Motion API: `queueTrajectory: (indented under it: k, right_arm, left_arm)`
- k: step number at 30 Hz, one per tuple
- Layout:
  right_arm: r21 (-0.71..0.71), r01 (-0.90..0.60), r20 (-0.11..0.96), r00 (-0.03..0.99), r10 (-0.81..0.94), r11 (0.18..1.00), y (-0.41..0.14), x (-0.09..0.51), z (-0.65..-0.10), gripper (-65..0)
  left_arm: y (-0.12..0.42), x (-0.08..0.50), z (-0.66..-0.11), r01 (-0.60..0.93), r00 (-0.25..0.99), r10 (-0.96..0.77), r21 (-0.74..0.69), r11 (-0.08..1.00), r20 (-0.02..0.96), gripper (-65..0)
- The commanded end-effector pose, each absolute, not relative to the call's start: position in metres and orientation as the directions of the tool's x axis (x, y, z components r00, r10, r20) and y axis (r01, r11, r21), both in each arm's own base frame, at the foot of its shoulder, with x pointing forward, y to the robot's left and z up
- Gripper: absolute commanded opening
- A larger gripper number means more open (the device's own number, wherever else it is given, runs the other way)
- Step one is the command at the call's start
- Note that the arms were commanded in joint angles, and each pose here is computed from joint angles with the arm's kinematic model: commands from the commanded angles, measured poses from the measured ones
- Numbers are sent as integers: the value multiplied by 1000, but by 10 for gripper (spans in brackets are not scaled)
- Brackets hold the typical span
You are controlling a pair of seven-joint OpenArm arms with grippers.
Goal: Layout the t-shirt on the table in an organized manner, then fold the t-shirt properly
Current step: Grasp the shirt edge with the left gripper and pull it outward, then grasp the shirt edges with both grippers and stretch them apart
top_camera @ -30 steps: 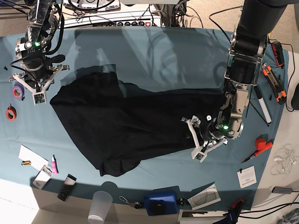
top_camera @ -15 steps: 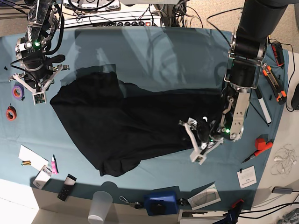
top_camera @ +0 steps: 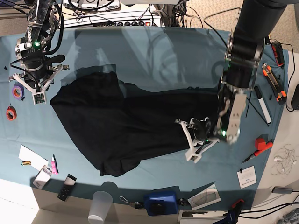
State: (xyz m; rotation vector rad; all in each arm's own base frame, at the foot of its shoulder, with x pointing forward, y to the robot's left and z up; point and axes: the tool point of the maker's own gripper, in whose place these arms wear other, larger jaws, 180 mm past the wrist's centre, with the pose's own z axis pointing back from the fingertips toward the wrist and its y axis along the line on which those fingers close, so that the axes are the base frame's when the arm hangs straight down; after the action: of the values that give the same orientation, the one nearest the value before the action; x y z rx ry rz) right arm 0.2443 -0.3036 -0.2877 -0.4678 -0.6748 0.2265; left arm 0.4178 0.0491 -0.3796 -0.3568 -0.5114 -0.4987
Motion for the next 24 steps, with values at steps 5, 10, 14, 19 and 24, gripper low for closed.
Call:
queueTrajectory:
  k: [5, 10, 14, 19, 24]
  right_arm:
    - [-505, -38, 573, 733, 368, 862, -306, 251, -275, -534]
    - [-504, -38, 583, 722, 373, 863, -305, 253, -273, -534]
    - [-505, -38, 582, 723, 373, 862, -305, 252, -274, -534]
    - [-504, -38, 585, 720, 374, 863, -304, 253, -273, -534]
    - [-500, -21, 587, 728, 356, 866, -306, 252, -274, -534]
  left_arm:
    - [72, 443, -316, 452, 739, -299, -116, 884, 604, -650]
    - [106, 446, -268, 439, 659, -350, 37, 897, 666, -650]
    - [130, 431, -280, 422, 679, -369, 74, 903, 634, -650]
    - [146, 383, -315, 436, 714, -415, 106, 894, 564, -650]
    - [154, 330, -318, 385, 706, -364, 102, 917, 608, -650]
